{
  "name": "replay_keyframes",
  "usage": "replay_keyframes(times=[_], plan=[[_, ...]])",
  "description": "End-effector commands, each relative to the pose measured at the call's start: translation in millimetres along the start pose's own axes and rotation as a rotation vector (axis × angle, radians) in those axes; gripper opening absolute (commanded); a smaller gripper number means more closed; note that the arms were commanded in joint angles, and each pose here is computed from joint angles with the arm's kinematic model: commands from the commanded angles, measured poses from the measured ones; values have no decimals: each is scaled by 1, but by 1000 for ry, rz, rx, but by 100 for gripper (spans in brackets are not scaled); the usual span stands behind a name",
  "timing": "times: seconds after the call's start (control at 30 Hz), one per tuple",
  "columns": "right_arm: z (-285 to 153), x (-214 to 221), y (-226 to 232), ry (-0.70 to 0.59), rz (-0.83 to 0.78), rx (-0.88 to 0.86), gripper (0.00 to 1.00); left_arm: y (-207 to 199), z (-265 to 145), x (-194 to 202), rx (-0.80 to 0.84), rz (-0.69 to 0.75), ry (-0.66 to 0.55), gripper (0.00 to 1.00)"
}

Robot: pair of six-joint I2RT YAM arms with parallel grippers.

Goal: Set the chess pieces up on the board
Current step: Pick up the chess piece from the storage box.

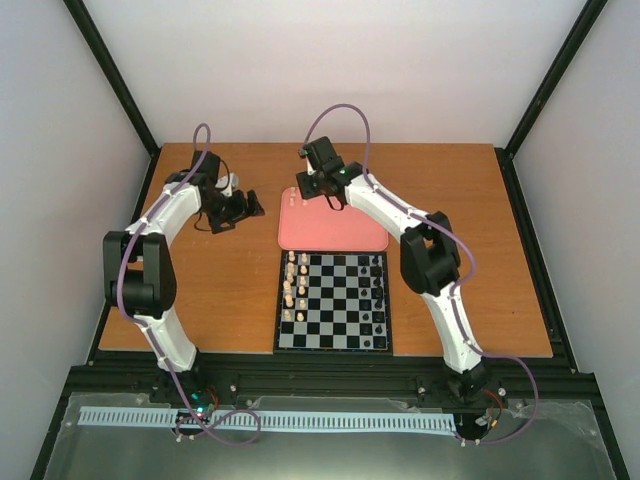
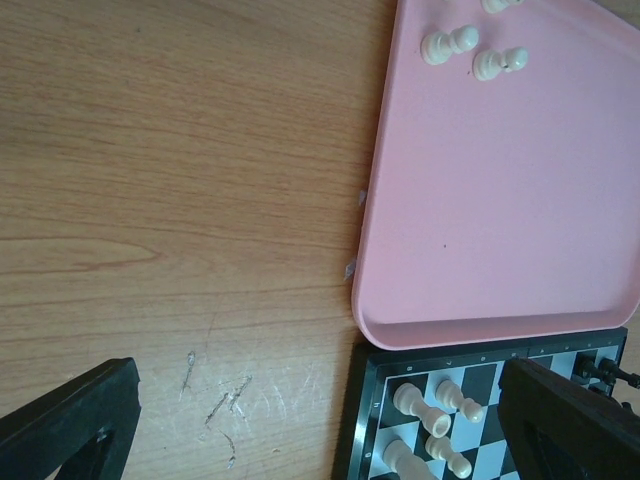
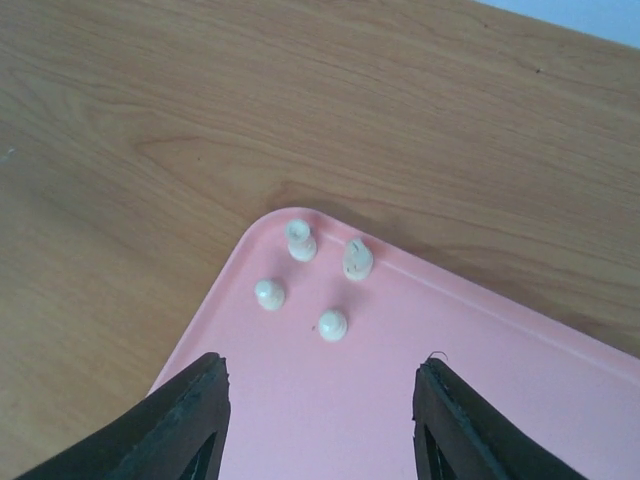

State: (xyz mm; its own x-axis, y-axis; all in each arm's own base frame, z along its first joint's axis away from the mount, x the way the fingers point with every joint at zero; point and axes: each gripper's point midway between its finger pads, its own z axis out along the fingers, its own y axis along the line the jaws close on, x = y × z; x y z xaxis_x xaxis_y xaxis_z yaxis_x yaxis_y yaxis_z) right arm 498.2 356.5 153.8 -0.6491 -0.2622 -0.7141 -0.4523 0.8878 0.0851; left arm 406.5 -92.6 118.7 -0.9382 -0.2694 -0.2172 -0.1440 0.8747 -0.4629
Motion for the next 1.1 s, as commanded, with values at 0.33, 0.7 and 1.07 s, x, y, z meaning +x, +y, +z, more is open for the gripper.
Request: replay_keyframes(times=[0.33,0.7,1.07], plan=[[68,13,-6,87,61,-91,43,3,11,0,9,2,35,100],[84,42,-5,155,68,-105,40,5,21,3,16,-10,55,100],[104,56,-8,181,69,-92,38,5,19,3,17,-11,54,100]])
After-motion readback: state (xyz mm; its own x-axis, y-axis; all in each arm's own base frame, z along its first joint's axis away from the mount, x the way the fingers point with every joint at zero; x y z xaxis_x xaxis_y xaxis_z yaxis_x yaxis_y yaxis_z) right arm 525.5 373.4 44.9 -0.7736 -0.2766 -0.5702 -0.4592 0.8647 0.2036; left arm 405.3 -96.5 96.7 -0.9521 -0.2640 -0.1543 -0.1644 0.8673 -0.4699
